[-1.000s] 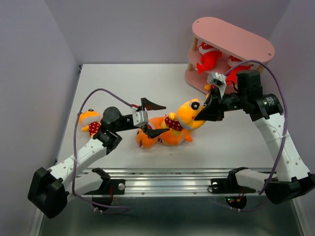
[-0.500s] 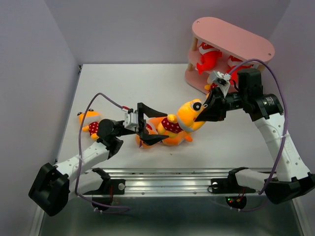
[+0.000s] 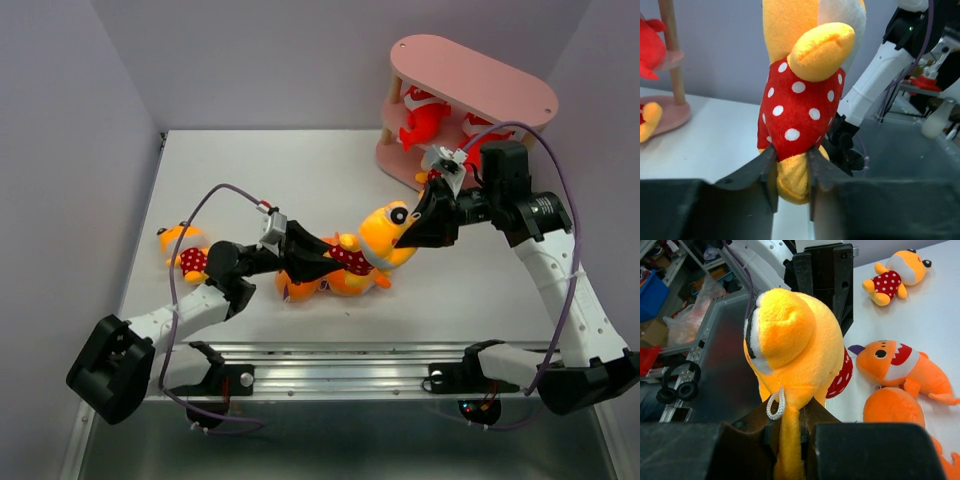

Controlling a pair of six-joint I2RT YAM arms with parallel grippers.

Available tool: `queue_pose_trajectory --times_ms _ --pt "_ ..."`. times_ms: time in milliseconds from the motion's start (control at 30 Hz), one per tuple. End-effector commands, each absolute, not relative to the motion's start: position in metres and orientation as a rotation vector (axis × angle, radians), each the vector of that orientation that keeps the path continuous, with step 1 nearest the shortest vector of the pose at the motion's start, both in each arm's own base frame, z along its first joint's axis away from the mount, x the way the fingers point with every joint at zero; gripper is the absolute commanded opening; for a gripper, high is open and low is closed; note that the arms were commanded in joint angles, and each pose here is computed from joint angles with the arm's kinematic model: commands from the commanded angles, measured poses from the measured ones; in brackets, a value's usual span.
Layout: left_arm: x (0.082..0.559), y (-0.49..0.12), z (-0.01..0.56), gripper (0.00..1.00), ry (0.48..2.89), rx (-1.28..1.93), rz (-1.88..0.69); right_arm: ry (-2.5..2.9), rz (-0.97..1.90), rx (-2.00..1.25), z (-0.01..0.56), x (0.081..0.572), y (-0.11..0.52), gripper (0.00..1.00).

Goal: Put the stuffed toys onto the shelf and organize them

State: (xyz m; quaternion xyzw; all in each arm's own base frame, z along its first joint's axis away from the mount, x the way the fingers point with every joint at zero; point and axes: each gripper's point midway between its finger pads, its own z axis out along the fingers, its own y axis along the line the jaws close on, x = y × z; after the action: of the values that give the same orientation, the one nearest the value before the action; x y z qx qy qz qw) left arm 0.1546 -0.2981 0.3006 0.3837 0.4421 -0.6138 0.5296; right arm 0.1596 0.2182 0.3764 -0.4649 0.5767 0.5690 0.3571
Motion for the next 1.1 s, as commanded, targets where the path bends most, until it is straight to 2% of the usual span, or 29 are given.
queue_pose_trajectory --times_ms 0,67,100,133,167,200,233,333,433,567,700,900,1067 --pt "0.124 -0.283 0.356 0.26 0.720 0.907 -1.496 1.411 1.436 -1.224 0.386 0.159 0.217 0.03" --pt "0.120 -0.279 0.364 0.17 0.678 0.882 -1.520 1.442 1.418 -1.203 0.382 0.163 0.217 0.07" --pt "0.120 -0.278 0.364 0.12 0.682 0.862 -1.539 1.458 1.404 -1.193 0.380 0.165 0.217 0.13" --pt "0.122 -0.277 0.364 0.00 0.694 0.829 -1.577 1.488 1.372 -1.171 0.375 0.168 0.216 0.44" --pt "0.124 -0.279 0.362 0.00 0.718 0.818 -1.601 1.503 1.348 -1.162 0.372 0.169 0.215 0.62" --pt "0.127 -0.281 0.358 0.00 0.746 0.811 -1.622 1.513 1.321 -1.155 0.369 0.171 0.214 0.91" --pt "0.134 -0.287 0.350 0.00 0.812 0.800 -1.671 1.521 1.260 -1.144 0.366 0.171 0.211 1.00" --pt "0.153 -0.298 0.327 0.00 0.952 0.772 -1.756 1.562 1.122 -1.089 0.363 0.182 0.203 1.00" --pt "0.169 -0.294 0.313 0.00 1.022 0.682 -1.856 1.712 0.671 -0.803 0.370 0.240 0.159 1.00" --pt "0.210 -0.290 0.291 0.00 1.155 0.537 -1.908 1.684 0.279 -0.497 0.414 0.274 0.092 1.00" --pt "0.255 -0.301 0.269 0.00 1.313 0.428 -1.972 1.644 0.190 -0.358 0.433 0.270 0.063 1.00" --pt "0.323 -0.333 0.247 0.00 1.516 0.366 -1.926 1.628 0.176 -0.317 0.427 0.261 0.055 1.00" --pt "0.357 -0.348 0.240 0.00 1.648 0.329 -1.870 1.622 0.180 -0.311 0.425 0.258 0.054 1.00"
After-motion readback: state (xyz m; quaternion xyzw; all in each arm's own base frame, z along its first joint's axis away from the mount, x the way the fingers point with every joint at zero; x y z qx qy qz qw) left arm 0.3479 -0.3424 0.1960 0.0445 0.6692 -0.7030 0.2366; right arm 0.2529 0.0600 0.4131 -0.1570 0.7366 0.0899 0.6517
